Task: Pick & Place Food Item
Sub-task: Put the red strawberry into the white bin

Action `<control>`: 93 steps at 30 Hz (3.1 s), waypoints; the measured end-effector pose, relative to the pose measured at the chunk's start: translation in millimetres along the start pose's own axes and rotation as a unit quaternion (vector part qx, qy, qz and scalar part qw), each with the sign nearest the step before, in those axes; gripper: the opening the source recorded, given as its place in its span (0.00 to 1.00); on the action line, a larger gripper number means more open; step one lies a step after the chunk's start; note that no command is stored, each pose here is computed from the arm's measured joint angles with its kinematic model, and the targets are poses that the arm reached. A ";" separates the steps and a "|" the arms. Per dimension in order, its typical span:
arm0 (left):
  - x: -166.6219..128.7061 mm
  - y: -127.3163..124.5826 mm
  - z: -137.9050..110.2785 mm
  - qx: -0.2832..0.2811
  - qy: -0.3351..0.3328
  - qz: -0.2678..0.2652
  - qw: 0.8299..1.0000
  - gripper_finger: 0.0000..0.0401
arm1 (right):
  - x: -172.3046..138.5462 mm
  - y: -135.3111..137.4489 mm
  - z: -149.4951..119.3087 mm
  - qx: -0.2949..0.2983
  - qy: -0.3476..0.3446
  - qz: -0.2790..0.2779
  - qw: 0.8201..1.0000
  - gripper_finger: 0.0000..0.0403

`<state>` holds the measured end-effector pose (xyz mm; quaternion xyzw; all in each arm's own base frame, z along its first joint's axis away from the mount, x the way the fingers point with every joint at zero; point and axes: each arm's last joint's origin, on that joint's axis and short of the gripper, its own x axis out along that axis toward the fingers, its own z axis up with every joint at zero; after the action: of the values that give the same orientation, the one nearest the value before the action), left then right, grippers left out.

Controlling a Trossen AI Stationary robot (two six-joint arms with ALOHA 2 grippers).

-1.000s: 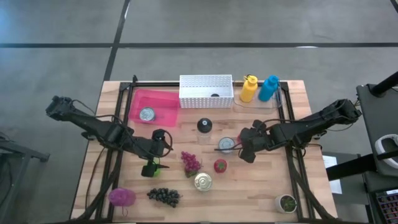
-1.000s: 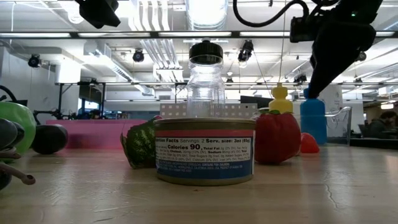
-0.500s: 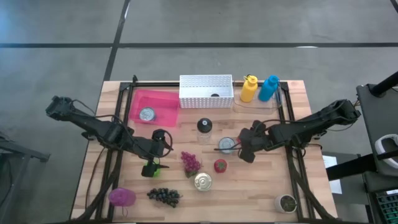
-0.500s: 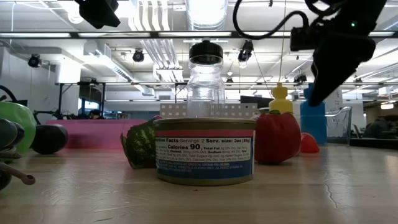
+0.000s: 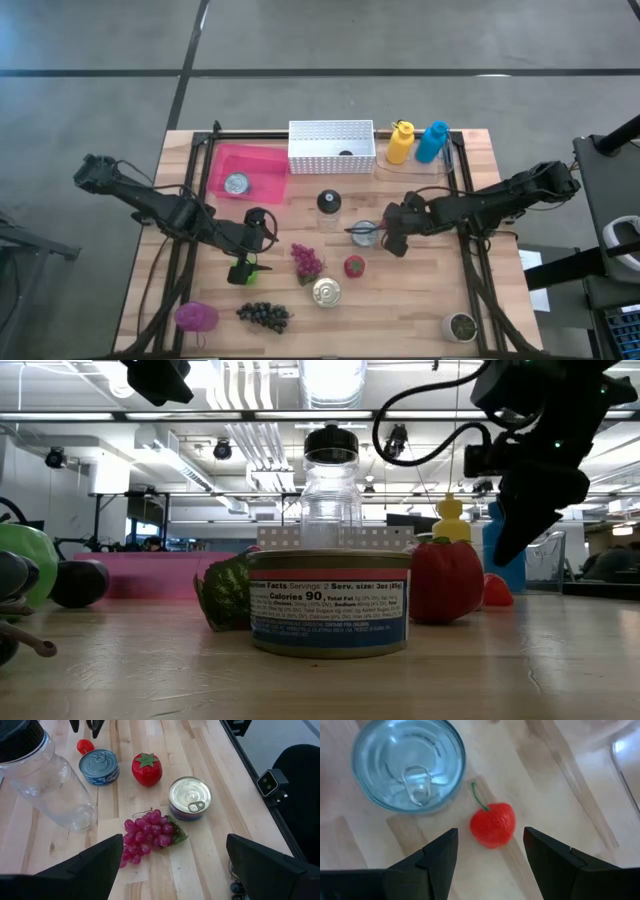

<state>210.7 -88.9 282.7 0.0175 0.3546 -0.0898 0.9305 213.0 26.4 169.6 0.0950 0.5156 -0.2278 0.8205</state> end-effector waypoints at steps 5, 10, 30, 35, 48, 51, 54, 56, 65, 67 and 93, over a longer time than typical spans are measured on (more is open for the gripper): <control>0.0 0.0 0.0 0.000 0.000 0.000 1.000 0.90 | 4.9 -2.5 -5.5 -0.001 0.005 -0.004 1.000 0.56; 0.0 0.0 0.0 0.000 0.000 0.000 1.000 0.91 | 8.7 -3.1 -7.9 -0.003 -0.007 -0.007 1.000 0.56; 0.0 0.0 0.0 0.000 0.000 0.000 1.000 0.89 | 29.7 -5.5 -23.2 0.002 -0.072 0.013 0.997 0.56; 0.0 0.0 0.0 0.000 0.000 0.000 1.000 0.90 | 30.6 -6.2 -24.9 -0.009 -0.070 0.010 0.997 0.56; 0.0 0.1 0.1 0.000 0.000 0.000 1.000 0.89 | 45.5 -3.5 -28.6 -0.016 -0.061 -0.014 0.998 0.56; 0.0 0.1 0.1 0.000 0.000 0.000 1.000 0.89 | 50.0 0.3 -25.6 -0.017 -0.060 -0.017 0.998 0.56; 0.0 0.1 0.0 0.000 0.000 0.000 1.000 0.90 | 53.1 2.4 -24.5 -0.019 -0.054 -0.022 0.998 0.54; 0.0 0.1 0.1 0.000 0.000 0.000 1.000 0.91 | 53.8 3.5 -23.3 -0.019 -0.053 -0.022 0.998 0.52; 0.1 0.1 -0.1 -0.002 0.000 0.000 1.000 0.89 | 52.8 3.4 -23.1 -0.020 -0.052 -0.019 0.998 0.42; 0.3 0.1 -0.4 -0.002 0.001 0.000 1.000 0.89 | 52.3 3.2 -22.9 -0.020 -0.053 -0.019 0.998 0.43; 0.5 0.2 -1.1 -0.001 0.003 0.000 1.000 0.90 | -10.5 14.3 36.4 -0.090 -0.042 -0.049 0.994 0.45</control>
<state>210.5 -88.7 281.6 0.0168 0.3571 -0.0889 0.9297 245.2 27.6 194.2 -0.0143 0.5029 -0.2244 0.8346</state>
